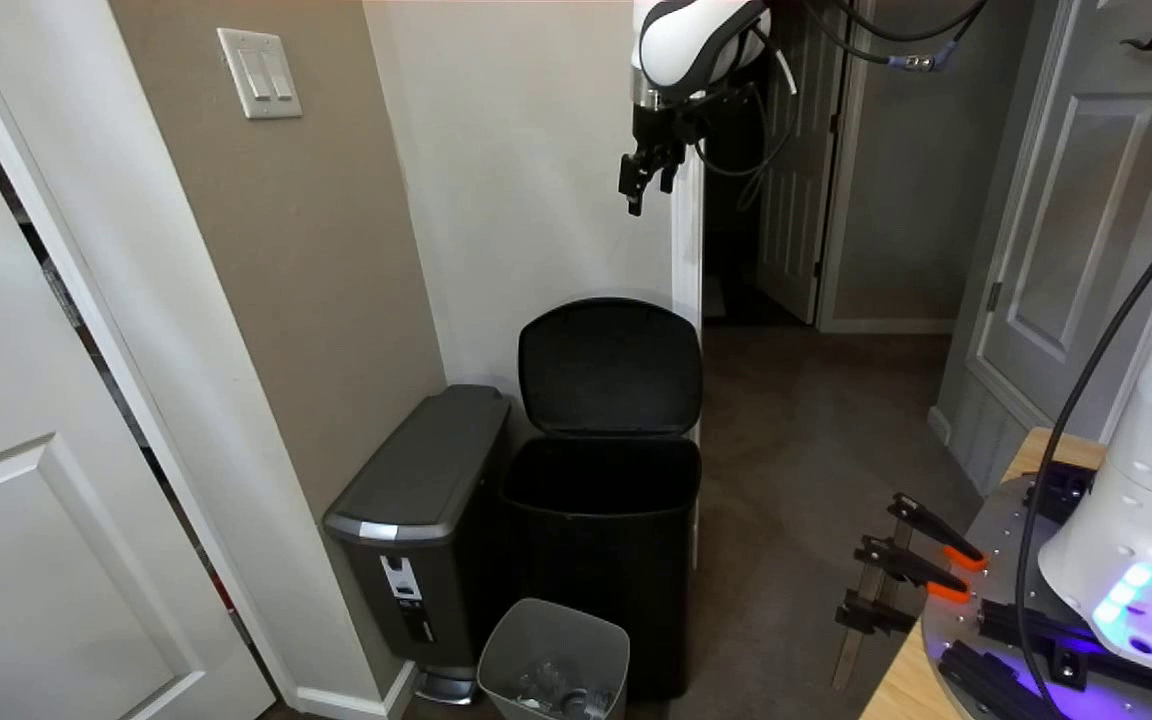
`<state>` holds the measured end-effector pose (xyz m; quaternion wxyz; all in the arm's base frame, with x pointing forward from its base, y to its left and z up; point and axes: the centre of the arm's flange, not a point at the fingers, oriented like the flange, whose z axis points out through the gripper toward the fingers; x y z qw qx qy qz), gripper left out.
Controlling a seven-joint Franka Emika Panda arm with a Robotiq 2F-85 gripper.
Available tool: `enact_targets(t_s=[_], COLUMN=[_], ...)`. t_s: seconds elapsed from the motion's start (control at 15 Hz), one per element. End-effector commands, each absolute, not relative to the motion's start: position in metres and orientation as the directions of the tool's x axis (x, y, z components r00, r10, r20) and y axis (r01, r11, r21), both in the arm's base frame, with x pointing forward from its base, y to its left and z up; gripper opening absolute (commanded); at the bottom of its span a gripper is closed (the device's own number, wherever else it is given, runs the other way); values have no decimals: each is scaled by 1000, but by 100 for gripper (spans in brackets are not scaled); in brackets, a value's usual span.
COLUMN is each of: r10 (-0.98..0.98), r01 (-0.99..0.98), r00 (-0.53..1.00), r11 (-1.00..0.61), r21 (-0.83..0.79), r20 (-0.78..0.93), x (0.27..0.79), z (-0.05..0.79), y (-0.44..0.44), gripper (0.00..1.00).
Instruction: Close the dust bin
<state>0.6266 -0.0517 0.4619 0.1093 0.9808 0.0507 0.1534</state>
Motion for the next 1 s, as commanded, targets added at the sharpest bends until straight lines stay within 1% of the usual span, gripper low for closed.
enact_targets(t_s=[0.0,0.27,0.33,0.93], r10=[133,134,126,108], r01=[66,67,44,22], r00=[948,948,938,931], r11=[-971,-971,-967,-970], r21=[230,230,252,241], r20=[289,289,322,349], x=[627,627,628,689], z=[462,462,469,440], y=[-52,-52,-53,-67], gripper=[100,100,100,100])
